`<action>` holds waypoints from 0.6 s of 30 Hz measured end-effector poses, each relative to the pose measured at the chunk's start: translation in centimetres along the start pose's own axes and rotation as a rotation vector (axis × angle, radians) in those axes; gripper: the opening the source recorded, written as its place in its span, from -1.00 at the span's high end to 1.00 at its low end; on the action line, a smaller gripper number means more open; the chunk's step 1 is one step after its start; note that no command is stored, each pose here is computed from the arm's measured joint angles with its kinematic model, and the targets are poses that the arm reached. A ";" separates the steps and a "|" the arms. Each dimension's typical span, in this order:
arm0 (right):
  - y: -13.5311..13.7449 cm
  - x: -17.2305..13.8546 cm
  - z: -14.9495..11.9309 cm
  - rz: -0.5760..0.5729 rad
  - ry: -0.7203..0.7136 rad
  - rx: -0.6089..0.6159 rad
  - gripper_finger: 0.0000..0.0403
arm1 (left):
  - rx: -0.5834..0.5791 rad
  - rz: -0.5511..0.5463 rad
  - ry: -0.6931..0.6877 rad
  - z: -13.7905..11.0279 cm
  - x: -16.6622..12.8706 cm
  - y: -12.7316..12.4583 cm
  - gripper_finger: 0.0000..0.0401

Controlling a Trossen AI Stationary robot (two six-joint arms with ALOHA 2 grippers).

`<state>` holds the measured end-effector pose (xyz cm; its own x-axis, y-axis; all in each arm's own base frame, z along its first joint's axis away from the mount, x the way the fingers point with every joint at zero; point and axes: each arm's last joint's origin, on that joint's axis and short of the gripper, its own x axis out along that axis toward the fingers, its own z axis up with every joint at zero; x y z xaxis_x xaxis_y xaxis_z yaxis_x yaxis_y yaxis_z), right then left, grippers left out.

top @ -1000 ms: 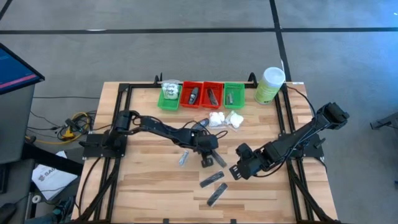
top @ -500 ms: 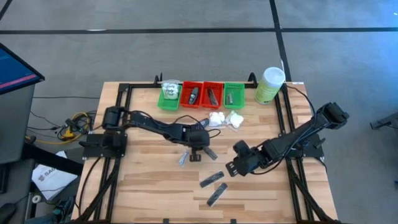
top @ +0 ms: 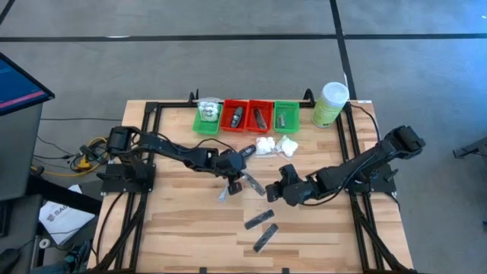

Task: Pick & Place Travel size toiletries
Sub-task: Put the comb into the right red basket

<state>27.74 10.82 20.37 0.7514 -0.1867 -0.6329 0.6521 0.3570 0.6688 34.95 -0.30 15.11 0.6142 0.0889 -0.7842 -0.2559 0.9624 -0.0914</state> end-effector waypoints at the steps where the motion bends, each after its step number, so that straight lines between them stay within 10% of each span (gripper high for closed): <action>1: -0.5 0.3 -0.1 0.027 0.000 0.027 1.00 | -0.006 0.003 -0.004 0.0 0.2 0.2 1.00; 18: -2.9 2.0 1.2 -0.013 0.110 0.055 1.00 | -0.070 -0.041 0.065 -1.3 3.6 0.6 1.00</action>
<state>27.46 8.31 17.67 0.7290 -0.0887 -0.6787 0.6687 0.3043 0.6784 36.03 0.24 11.43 0.5765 0.0306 -0.8165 -0.2843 0.9444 -0.1653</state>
